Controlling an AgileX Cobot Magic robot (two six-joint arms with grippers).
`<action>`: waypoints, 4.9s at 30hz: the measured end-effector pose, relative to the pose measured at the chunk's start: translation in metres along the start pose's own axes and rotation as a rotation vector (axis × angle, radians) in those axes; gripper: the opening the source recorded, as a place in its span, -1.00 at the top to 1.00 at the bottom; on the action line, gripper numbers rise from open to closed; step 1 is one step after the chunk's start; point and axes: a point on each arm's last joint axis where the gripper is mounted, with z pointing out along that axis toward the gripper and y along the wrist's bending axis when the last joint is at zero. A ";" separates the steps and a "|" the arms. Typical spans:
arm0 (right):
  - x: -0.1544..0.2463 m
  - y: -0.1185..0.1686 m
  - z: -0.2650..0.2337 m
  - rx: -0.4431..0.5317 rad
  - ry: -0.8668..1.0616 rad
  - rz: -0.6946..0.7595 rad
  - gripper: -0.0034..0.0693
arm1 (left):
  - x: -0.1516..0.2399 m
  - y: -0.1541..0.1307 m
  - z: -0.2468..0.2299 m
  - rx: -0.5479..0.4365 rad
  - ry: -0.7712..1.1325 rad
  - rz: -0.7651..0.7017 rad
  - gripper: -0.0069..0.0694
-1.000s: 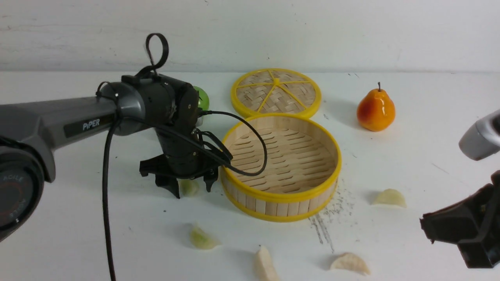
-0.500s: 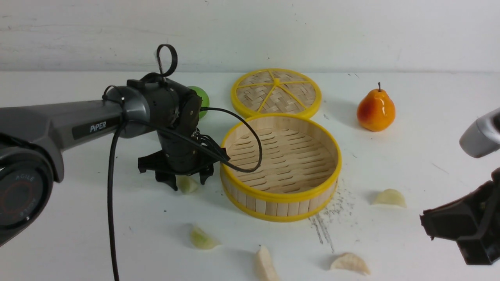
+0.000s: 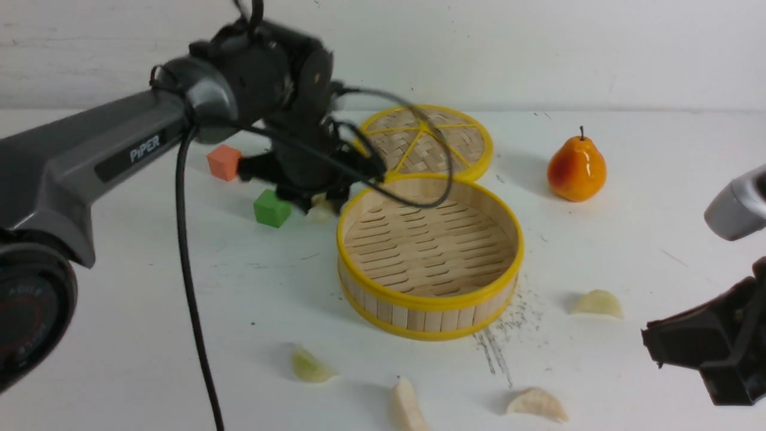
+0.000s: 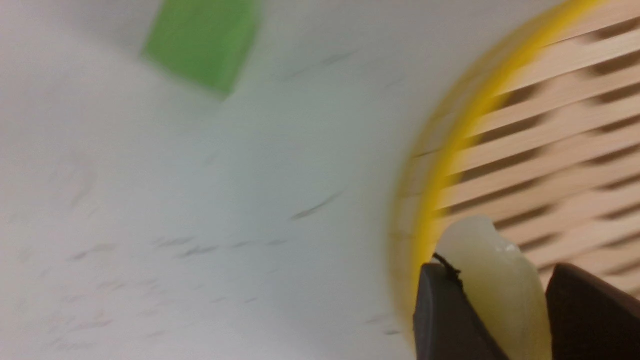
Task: Put the dumplings into the steamer on the white table.
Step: 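Place the dumpling into the bamboo steamer basket with the left gripper, then reach for and grasp a dumpling on the table with the left gripper, then place the dumpling into the bamboo steamer basket with the left gripper, then reach for and grasp a dumpling on the table with the left gripper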
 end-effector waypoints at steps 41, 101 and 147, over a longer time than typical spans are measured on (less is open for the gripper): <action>0.022 0.023 -0.060 0.058 -0.151 -0.056 0.75 | -0.017 -0.083 -0.080 0.090 -0.219 0.183 -0.66; 0.019 0.026 -0.059 0.024 -0.186 -0.026 0.64 | 0.062 0.013 -0.047 0.108 0.015 -0.055 0.34; 0.033 0.015 -0.039 0.057 -0.169 0.001 0.56 | -0.018 -0.026 -0.100 0.200 -0.079 0.112 -0.63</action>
